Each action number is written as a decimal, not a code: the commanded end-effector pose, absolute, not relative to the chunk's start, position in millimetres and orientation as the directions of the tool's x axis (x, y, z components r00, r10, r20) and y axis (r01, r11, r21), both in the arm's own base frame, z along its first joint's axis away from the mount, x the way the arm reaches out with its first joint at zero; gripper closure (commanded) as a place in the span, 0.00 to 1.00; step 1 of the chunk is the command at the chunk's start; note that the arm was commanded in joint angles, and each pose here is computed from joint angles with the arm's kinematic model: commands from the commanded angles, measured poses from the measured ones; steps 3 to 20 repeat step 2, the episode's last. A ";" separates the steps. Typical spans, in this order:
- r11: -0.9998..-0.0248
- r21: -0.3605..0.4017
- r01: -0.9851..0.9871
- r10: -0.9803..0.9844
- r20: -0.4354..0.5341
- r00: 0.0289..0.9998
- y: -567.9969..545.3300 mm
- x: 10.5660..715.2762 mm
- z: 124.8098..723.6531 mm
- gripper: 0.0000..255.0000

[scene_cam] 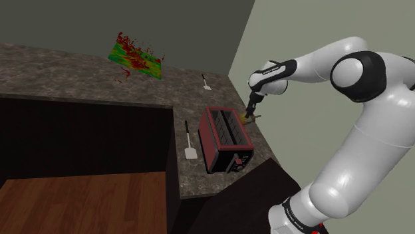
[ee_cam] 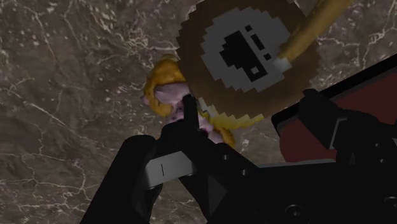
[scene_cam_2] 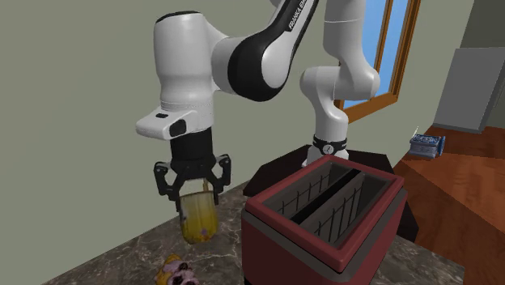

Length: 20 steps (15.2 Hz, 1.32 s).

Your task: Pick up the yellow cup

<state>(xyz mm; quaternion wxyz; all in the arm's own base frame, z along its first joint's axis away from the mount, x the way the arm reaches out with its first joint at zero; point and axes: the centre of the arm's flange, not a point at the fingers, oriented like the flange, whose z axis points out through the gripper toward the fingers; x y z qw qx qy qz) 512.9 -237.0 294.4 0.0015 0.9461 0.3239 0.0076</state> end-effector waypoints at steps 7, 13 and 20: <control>-0.790 0.008 0.613 0.613 0.013 0.790 -236.5 513.7 300.1 1.00; -0.790 0.008 0.613 0.613 0.013 0.790 -236.5 513.7 300.1 1.00; -0.790 0.008 0.613 0.613 0.013 0.790 -236.5 513.7 300.1 1.00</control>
